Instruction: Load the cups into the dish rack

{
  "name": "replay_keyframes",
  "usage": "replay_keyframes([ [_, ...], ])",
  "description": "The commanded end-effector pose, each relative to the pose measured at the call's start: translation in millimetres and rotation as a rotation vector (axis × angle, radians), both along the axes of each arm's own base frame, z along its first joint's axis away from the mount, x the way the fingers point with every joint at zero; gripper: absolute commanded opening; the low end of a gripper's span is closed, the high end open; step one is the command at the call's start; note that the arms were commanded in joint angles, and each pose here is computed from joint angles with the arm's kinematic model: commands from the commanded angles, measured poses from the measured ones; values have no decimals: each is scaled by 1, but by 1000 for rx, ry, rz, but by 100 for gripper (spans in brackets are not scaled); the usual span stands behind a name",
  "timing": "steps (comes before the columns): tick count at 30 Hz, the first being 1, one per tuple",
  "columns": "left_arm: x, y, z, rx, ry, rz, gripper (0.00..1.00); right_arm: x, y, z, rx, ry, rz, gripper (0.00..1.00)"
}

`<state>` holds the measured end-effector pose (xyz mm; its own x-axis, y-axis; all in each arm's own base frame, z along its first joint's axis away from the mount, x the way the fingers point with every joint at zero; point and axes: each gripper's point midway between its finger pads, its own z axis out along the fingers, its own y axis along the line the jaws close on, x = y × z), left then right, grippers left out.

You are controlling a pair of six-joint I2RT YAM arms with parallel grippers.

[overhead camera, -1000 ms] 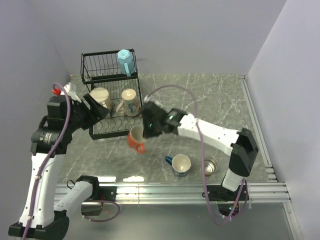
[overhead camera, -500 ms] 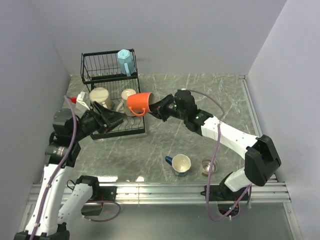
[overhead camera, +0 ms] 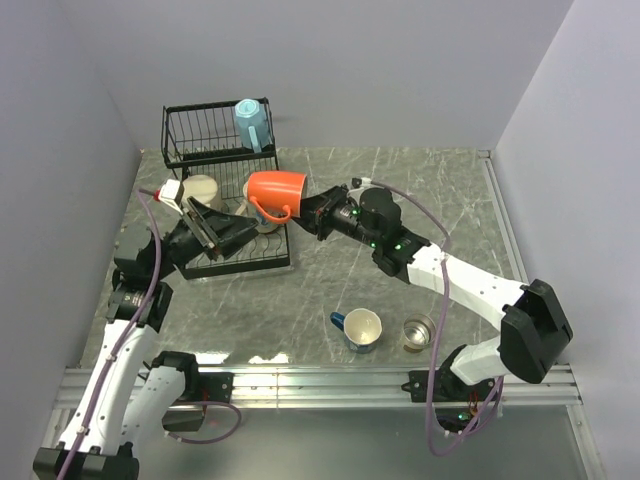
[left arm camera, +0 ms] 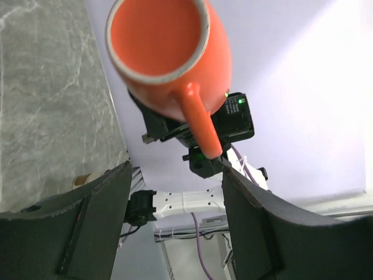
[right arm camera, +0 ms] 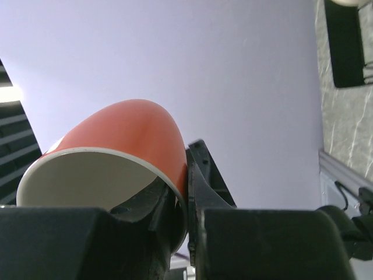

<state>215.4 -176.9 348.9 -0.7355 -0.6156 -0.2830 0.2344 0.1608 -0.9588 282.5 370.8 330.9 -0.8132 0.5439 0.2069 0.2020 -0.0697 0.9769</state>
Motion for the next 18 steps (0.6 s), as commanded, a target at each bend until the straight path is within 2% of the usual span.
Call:
replay_keyframes([
  [1,-4,-3,25,-82,-98,-38,69,-15,0,66,171,-127,21,0],
  [9,6,-2,25,-65,-103,-20,68,-18,14,66,165,-137,44,0],
  [12,11,-3,21,-81,-86,-28,63,-19,17,65,165,-146,44,0],
  [18,19,-4,23,-53,-92,-27,60,-21,24,59,141,-153,49,0],
])
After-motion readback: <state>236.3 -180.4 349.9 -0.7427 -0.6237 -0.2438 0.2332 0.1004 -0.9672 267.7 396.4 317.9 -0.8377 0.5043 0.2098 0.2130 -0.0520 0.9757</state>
